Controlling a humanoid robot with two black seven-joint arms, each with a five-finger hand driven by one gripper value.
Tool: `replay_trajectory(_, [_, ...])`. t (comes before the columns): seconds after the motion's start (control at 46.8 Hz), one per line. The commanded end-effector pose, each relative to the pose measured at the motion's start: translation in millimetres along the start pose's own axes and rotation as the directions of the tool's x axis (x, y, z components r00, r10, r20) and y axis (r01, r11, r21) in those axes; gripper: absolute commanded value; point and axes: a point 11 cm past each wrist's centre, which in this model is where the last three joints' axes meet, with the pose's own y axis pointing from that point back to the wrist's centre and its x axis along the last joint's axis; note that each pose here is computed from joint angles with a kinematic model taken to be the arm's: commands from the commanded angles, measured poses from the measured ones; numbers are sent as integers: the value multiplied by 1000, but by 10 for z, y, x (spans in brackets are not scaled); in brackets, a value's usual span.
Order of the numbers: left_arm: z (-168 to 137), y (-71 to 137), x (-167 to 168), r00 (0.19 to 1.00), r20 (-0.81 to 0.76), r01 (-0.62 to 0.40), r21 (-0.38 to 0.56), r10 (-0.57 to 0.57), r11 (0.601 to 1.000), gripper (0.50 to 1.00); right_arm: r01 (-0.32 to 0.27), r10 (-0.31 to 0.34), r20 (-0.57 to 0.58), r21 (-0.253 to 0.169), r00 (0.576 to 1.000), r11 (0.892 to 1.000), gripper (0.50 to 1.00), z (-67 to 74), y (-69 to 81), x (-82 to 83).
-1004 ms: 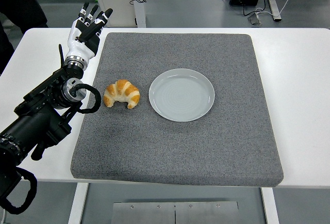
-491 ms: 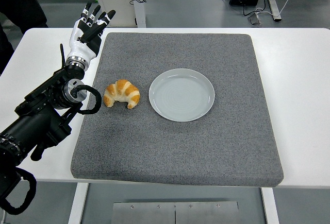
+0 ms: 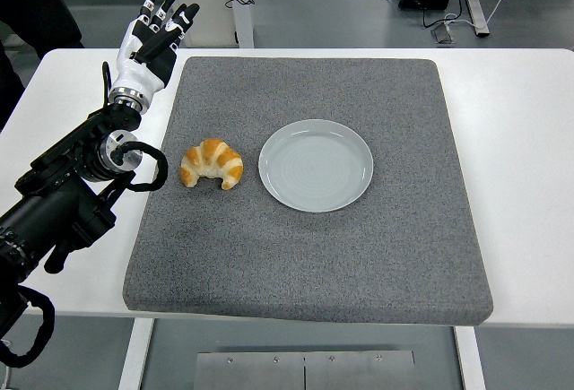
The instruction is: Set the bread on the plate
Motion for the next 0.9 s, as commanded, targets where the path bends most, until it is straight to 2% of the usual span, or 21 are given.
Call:
replay_trajectory(0.0, [14,-3,2,1000,0,5,1,-5,1000,974,-1,1,0,0,1000,1000,1000,0,0,1])
replay_trajectory(0.15, [73,-8,64,1000,26,-9,5,9,1000,974,0,0,0,0,1000,1000,1000,0,0,0])
replay_trajectory(0.577, [133,-65,88,957,290,-30,82,5,996,974,-1,1,0,0,1000,1000,1000,0,0,1])
replay_trajectory(0.876, [431,-93,231,902,432,-31,92,-12,995,972,-1,1,0,0,1000,1000,1000,0,0,1])
